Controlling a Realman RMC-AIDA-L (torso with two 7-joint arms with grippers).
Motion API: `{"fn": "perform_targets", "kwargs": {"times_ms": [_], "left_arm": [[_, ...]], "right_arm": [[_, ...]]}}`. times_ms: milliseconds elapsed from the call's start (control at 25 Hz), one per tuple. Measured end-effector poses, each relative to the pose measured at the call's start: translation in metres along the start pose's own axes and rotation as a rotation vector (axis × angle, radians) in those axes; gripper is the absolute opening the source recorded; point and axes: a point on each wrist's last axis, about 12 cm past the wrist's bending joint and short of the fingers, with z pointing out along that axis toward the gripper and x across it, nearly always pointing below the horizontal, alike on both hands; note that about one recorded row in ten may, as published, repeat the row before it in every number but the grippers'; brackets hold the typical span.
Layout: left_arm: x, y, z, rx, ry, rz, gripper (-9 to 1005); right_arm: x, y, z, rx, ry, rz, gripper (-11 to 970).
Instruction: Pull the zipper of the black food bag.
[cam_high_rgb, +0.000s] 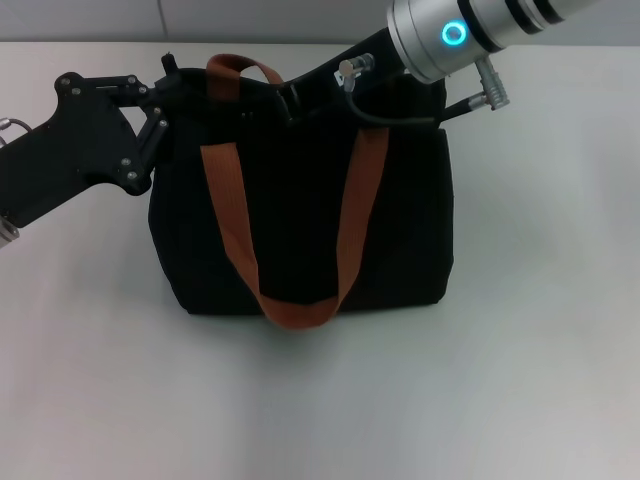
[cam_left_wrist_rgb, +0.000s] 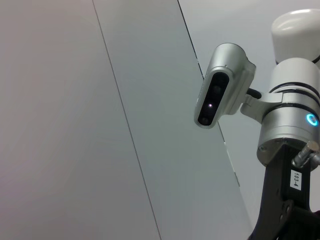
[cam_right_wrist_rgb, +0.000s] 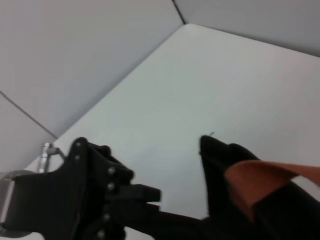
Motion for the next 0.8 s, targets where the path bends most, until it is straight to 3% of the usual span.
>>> {"fn": "perform_targets", "kwargs": {"times_ms": [800], "left_arm": [[0.001,0.003,-0.002,-0.019,0.014,0.003,29]], "right_arm": [[0.030,-0.013,-0.049,0.175,-0.043,0.082,-4]]}}
